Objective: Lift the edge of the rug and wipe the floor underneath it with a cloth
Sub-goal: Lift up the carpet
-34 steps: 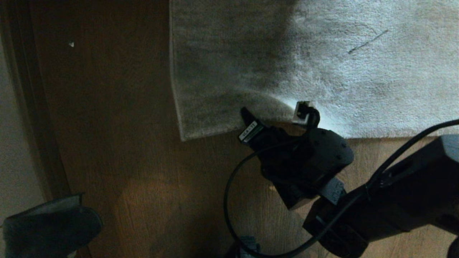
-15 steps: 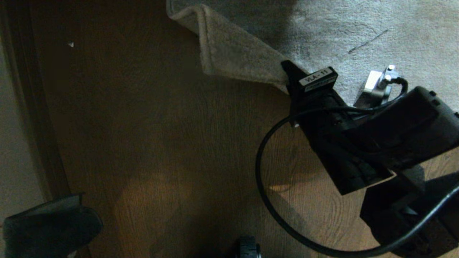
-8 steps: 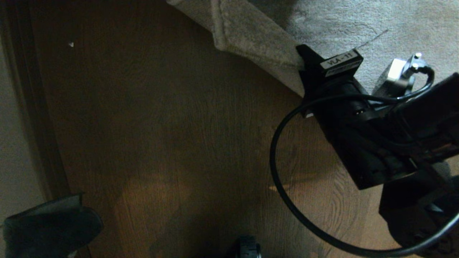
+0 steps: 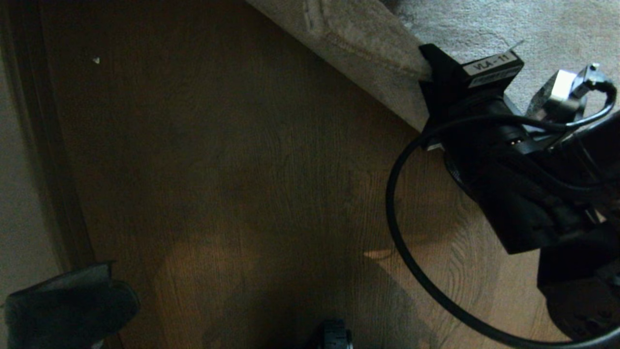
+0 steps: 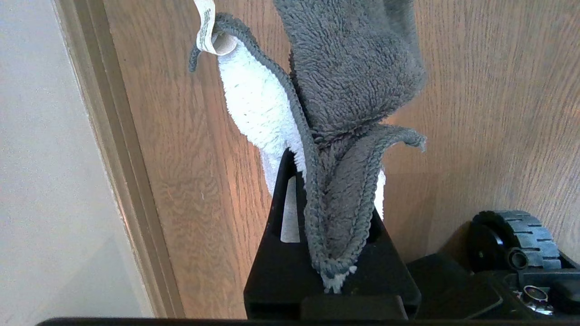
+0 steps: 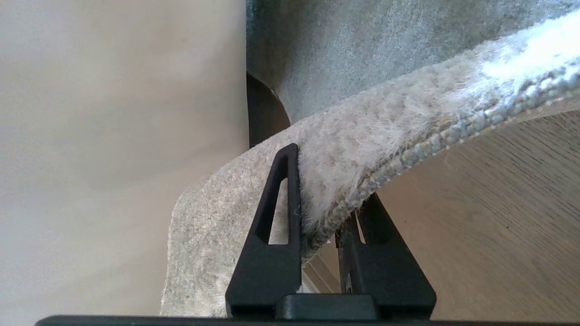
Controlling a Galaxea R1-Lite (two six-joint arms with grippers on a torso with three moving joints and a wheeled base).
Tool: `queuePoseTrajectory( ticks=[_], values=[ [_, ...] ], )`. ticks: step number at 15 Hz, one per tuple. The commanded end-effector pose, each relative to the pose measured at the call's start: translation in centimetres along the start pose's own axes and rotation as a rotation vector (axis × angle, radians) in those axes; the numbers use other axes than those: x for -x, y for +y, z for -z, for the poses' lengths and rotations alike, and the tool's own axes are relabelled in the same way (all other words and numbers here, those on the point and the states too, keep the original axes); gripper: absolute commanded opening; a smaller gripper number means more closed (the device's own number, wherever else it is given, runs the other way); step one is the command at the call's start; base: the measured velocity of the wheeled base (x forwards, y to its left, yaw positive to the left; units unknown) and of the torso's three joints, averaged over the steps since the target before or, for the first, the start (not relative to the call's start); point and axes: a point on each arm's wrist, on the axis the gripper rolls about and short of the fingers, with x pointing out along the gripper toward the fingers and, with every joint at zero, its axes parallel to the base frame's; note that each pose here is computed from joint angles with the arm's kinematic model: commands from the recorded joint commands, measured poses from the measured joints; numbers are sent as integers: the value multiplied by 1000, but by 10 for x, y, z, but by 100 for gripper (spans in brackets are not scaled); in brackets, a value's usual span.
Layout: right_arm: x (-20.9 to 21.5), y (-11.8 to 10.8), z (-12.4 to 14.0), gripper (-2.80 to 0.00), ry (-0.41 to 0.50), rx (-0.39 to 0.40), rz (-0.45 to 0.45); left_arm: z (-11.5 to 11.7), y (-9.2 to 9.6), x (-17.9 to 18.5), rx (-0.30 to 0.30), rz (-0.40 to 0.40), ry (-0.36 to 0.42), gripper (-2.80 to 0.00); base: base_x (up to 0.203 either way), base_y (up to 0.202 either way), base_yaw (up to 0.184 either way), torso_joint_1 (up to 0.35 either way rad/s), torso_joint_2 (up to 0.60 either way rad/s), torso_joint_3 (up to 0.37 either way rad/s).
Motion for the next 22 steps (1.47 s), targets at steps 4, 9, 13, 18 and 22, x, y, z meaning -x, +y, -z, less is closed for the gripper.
queuePoseTrajectory(
  ticks=[4, 9, 13, 18, 22],
  values=[
    [3, -1, -11, -280, -40, -2, -17, 0, 0, 0, -3, 0, -1, -280, 0, 0, 0, 0, 0, 0],
    [6, 1, -14, -280, -40, 3, -16, -1, 0, 0, -55, 8, -9, -280, 0, 0, 0, 0, 0, 0],
    [6, 2, -15, -280, -43, 5, -20, -8, -1, 2, -52, 48, -49, -280, 0, 0, 0, 0, 0, 0],
    [4, 0, -14, -280, -45, 17, -17, -29, -2, -3, -47, 101, -10, -280, 0, 0, 0, 0, 0, 0],
    [3, -1, -16, -280, -53, 19, -15, -57, -1, -19, -27, 110, 75, -280, 0, 0, 0, 0, 0, 0]
  ],
)
